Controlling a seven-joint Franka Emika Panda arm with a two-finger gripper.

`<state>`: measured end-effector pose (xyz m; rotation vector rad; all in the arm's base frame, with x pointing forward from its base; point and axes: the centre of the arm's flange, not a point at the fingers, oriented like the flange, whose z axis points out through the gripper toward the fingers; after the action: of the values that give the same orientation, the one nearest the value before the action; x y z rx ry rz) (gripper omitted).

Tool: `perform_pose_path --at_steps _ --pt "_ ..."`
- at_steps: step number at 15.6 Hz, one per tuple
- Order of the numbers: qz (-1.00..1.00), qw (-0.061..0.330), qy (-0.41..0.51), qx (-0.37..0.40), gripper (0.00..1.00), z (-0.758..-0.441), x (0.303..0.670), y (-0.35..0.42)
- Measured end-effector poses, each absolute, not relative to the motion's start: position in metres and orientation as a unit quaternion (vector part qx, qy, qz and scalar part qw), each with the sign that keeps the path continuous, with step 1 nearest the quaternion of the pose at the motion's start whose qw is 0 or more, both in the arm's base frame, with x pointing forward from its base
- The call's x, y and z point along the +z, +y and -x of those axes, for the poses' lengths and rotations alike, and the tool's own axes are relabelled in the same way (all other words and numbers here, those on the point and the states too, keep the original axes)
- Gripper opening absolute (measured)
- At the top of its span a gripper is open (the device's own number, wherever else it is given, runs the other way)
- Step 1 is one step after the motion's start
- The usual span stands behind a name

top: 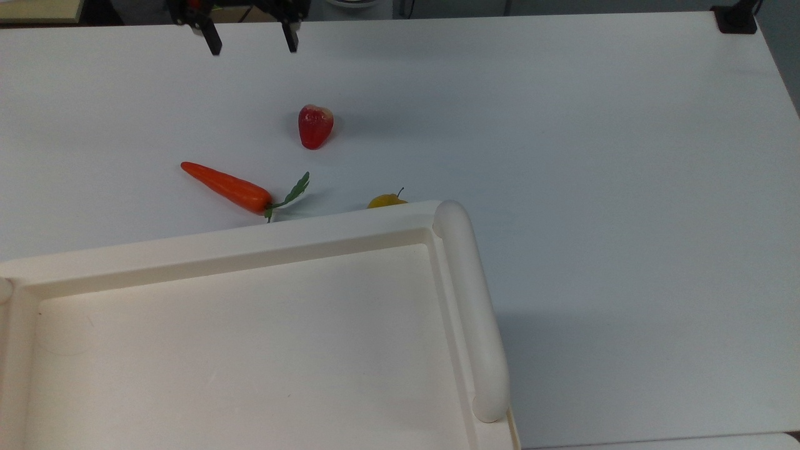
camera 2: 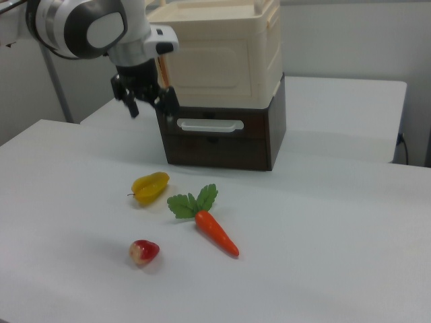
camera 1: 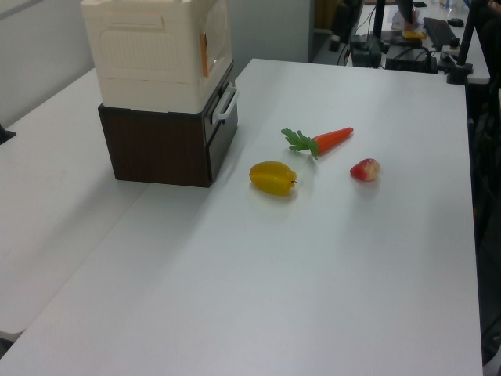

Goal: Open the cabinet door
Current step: 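Move the open gripper to the cabinet door's edge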

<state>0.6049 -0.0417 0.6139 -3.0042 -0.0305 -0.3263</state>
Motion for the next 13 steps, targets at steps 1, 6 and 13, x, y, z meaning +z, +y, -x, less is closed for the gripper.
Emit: perform_pose_path --at_steps 1,6,13 --pt "0.989 0.065 -0.013 -0.135 1.0 -0.613 0.618 -0.034" --pt "0.964 0.067 -0.032 -0.255 0.97 -0.642 0.634 0.008" --pt "0.923 0.061 -0.027 -0.378 1.0 -0.698 0.583 0.061"
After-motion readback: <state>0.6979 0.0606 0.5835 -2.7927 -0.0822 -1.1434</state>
